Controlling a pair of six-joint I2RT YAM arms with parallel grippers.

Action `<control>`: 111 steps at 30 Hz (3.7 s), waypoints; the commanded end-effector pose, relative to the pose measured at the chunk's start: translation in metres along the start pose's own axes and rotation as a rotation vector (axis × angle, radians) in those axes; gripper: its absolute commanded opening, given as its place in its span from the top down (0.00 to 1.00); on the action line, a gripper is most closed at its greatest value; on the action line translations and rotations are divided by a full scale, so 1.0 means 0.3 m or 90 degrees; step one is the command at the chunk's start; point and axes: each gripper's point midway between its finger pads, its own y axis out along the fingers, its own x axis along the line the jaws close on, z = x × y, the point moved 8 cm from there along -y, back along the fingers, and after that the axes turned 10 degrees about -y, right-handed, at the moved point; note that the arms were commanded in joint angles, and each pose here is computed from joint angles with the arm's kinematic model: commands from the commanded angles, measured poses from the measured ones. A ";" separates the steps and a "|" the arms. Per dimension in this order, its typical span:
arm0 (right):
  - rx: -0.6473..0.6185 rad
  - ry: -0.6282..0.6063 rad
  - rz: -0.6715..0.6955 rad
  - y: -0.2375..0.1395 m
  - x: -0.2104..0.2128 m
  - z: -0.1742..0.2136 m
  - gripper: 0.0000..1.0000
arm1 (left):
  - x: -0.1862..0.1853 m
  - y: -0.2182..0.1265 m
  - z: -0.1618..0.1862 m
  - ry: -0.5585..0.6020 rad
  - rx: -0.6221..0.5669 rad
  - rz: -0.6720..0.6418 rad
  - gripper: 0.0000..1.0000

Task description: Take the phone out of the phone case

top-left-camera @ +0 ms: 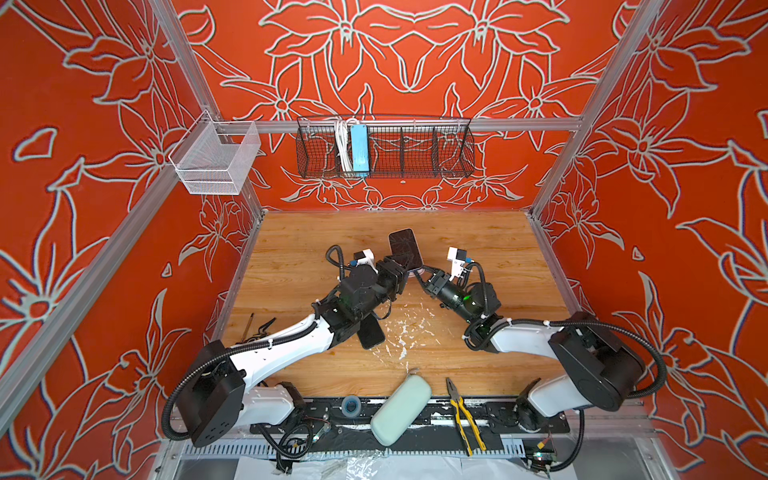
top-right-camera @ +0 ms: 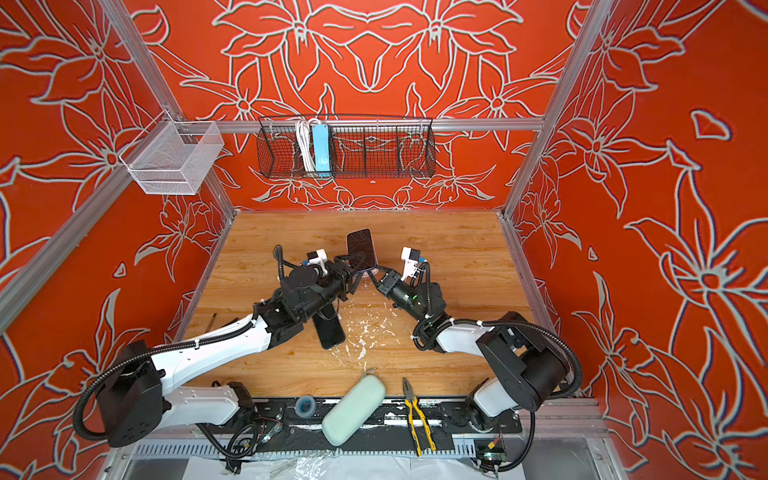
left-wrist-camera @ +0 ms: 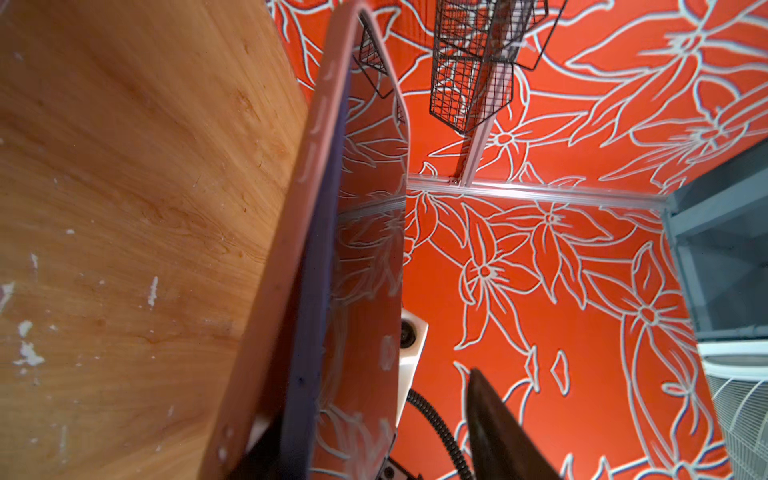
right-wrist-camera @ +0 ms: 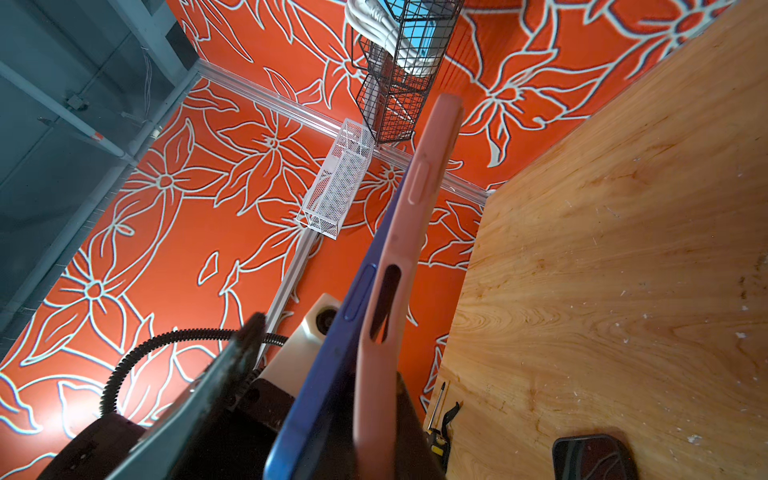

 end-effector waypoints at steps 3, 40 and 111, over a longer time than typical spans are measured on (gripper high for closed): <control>-0.020 -0.019 -0.057 -0.012 0.055 -0.008 0.99 | -0.049 0.007 0.009 0.009 -0.007 0.034 0.69; 0.016 -0.083 0.156 -0.037 -0.103 0.045 0.99 | -0.224 -0.054 0.092 -0.006 0.113 0.108 1.00; 0.133 -0.052 0.779 -0.785 -0.473 -0.171 0.71 | -0.072 -0.093 -0.132 0.109 0.078 0.034 1.00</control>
